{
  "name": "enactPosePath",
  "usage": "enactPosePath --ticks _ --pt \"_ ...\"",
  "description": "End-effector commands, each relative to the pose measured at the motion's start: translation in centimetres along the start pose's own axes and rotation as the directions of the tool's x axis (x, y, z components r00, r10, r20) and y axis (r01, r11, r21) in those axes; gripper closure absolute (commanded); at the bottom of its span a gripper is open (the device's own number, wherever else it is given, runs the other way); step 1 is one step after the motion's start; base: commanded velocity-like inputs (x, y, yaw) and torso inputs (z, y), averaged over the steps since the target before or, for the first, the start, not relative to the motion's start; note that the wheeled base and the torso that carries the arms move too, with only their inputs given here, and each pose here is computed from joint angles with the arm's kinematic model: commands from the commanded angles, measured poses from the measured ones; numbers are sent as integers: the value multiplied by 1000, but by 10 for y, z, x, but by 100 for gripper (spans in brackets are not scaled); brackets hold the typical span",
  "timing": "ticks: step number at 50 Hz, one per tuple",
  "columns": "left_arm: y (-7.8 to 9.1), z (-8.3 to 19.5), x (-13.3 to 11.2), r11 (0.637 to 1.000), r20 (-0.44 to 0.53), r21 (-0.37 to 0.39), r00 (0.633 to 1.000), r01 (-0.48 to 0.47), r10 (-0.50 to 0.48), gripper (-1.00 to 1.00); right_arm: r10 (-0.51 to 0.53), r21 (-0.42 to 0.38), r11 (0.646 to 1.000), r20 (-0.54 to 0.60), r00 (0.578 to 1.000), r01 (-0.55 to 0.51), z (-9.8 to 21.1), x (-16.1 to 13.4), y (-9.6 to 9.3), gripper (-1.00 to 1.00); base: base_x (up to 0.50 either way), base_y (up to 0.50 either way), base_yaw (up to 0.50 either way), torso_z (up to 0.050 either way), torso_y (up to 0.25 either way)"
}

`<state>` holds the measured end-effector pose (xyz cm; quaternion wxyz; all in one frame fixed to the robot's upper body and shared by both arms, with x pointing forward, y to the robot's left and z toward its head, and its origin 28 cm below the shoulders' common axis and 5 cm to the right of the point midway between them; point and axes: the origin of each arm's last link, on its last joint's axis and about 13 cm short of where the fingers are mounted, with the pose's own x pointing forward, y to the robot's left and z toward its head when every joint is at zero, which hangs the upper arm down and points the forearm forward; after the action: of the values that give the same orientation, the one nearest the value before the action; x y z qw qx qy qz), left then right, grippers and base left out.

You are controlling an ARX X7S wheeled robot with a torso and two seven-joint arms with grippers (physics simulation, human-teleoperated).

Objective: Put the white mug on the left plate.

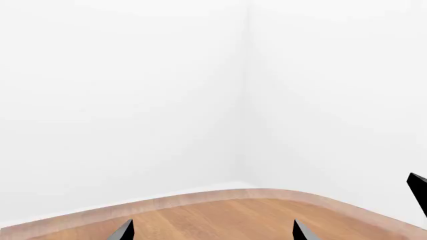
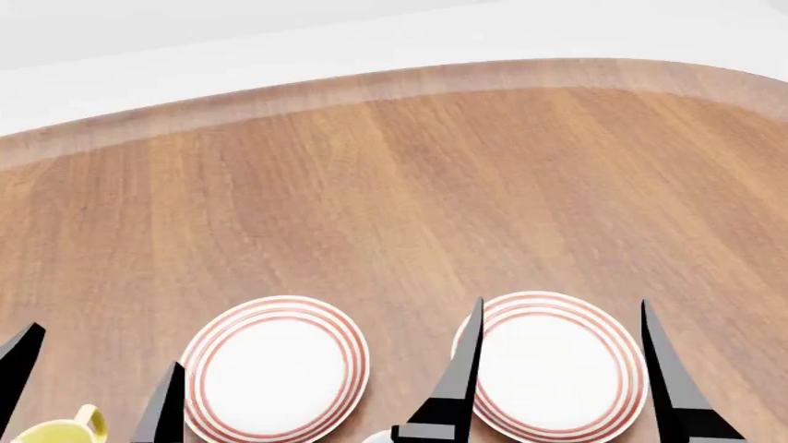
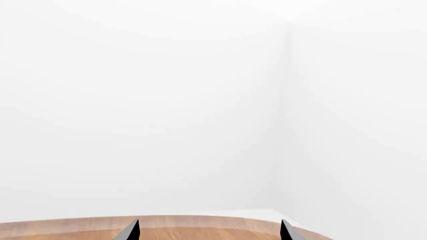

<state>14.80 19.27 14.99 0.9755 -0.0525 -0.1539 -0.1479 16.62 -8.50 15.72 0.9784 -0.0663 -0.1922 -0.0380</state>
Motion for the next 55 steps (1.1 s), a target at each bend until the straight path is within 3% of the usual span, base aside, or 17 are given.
enactPosePath --ticks 1,8,23,36,55 --pt "-5 -17 -10 987 -41 -42 987 154 -155 -100 -9 -4 1000 -1 1000 9 2 0 -2 -100 0 0 0 0 0" --pt "-2 -31 -22 979 -74 -63 977 194 -198 -100 -10 0 1000 1 1000 10 4 0 -2 -100 0 0 0 0 0" --pt "0 -56 -44 981 -163 -84 969 174 -186 -100 -10 2 1000 -7 1000 10 2 -1 -2 -100 0 0 0 0 0" --pt "-11 -84 -64 974 -245 -112 945 196 -218 -100 -10 0 1000 -7 1000 10 3 -1 -2 -100 0 0 0 0 0" --pt "-19 -99 -73 963 -281 -115 922 244 -267 -100 -8 0 1000 -4 1000 8 4 -1 -2 -100 0 0 0 0 0"
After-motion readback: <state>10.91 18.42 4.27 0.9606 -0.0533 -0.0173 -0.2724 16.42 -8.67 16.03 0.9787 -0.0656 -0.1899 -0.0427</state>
